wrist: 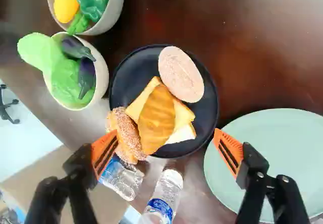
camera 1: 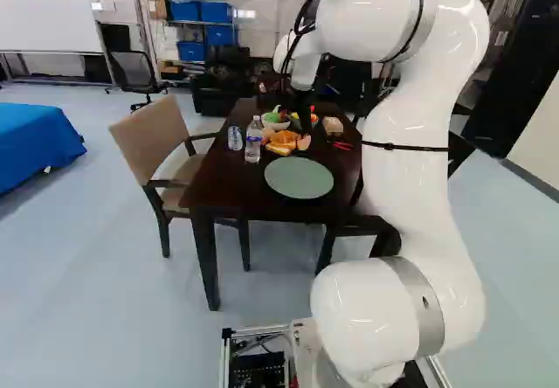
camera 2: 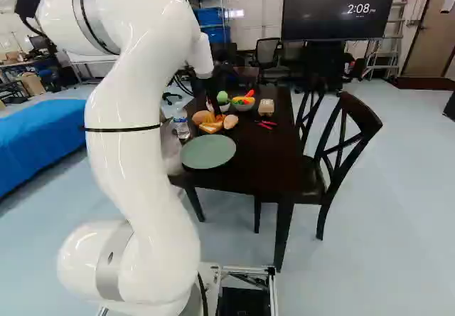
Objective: Move the croissant to the empty plate
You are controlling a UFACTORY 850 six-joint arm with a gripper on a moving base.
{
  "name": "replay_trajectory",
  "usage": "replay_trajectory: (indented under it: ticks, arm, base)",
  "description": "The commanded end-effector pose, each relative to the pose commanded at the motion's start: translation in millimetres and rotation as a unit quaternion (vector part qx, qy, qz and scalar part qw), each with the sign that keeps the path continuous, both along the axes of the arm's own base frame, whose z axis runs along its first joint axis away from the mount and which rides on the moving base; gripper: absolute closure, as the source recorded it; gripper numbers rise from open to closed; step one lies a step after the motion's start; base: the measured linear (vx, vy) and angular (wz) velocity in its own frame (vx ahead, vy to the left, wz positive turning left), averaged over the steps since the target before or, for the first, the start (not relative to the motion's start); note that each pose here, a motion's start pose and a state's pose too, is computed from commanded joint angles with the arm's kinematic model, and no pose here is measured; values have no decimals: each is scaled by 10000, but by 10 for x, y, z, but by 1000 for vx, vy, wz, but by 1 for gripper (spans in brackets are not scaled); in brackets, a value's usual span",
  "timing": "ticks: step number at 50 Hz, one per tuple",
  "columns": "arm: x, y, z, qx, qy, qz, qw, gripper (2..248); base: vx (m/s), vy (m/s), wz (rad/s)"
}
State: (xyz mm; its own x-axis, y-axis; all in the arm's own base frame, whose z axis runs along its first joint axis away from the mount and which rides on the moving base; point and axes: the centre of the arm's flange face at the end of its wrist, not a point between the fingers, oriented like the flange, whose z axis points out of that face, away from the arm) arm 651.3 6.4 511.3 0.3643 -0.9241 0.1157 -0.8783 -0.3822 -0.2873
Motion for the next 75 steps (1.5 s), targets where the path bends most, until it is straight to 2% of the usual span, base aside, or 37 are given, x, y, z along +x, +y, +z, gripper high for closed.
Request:
replay_trajectory:
  ticks: [11, 23, 34, 46, 75]
  arm:
    - [-5, 0, -2, 177, 33, -550, 9983, 3]
    - [-5, 0, -2, 369, 35, -1147, 9927, 3]
    - [-5, 0, -2, 545, 36, -1691, 9841, 3]
    - [-5, 0, -2, 734, 38, -2278, 9709, 3]
    - [-5, 0, -2, 734, 38, -2278, 9709, 3]
  base:
    - [0, 0, 0]
    - [0, 0, 0]
    - [0, 0, 0]
    - [0, 0, 0]
    - [0, 0, 0]
